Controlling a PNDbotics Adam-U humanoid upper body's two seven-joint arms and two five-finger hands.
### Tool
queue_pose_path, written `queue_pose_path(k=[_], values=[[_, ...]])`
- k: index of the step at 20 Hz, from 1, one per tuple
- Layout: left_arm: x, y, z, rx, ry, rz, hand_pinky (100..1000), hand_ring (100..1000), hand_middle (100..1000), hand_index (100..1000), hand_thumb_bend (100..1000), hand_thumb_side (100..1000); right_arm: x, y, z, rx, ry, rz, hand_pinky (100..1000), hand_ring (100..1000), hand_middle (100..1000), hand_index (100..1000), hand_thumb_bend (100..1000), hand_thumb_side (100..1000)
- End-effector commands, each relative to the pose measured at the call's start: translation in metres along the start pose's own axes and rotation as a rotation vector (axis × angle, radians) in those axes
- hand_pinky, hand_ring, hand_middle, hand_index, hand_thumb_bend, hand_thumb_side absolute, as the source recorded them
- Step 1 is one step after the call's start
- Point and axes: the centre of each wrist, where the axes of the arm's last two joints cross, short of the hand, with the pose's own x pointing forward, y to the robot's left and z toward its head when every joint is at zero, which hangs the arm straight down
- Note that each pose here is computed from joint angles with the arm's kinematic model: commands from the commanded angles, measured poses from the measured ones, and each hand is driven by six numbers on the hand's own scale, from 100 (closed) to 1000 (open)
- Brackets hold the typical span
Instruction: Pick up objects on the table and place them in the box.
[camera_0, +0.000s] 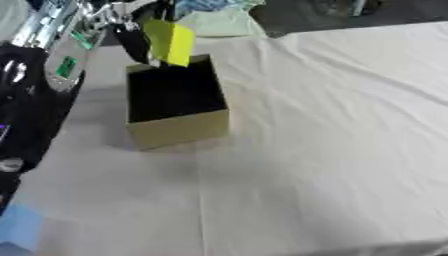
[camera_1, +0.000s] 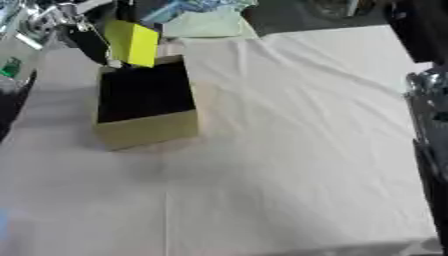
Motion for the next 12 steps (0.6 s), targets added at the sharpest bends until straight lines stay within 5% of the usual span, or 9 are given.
queue_pose_path(k=[1, 5, 7, 9, 10, 12], values=[[-0.0022, 0.0042, -0.0021, 0.001, -0.005, -0.016, 268, 291, 353, 512, 390, 100, 0.0055, -0.0034, -0.006, -0.011, -0.034, -0.002, 811, 741, 578, 854, 100, 735], [-0.0023, 0.0018, -0.0033, -0.004, -0.044, -0.006, 324, 326, 386, 546, 396, 100, 0.0055, -0.0033, -0.0061, -0.013, -0.035, -0.002, 811, 741, 578, 854, 100, 734], [-0.0019, 0.0019, -0.0031, -0.018, -0.065, -0.017, 570, 573, 581, 727, 550, 100, 0.0055, -0.0032, -0.006, -0.013, -0.033, -0.003, 811, 741, 578, 854, 100, 735], [-0.0028, 0.003, -0.002, -0.037, -0.072, -0.043, 618, 624, 637, 771, 602, 102, 0.0054, -0.0032, -0.0059, -0.013, -0.033, -0.003, 811, 741, 578, 854, 100, 735], [-0.0032, 0.0029, -0.0017, -0.052, -0.071, -0.058, 736, 757, 761, 854, 701, 185, 0.0054, -0.0032, -0.0058, -0.013, -0.033, -0.003, 811, 741, 578, 854, 100, 735], [-0.0036, 0.003, -0.0013, -0.085, -0.069, -0.089, 800, 817, 829, 901, 744, 244, 0.0053, -0.0033, -0.0057, -0.014, -0.032, -0.003, 811, 741, 578, 854, 100, 734]])
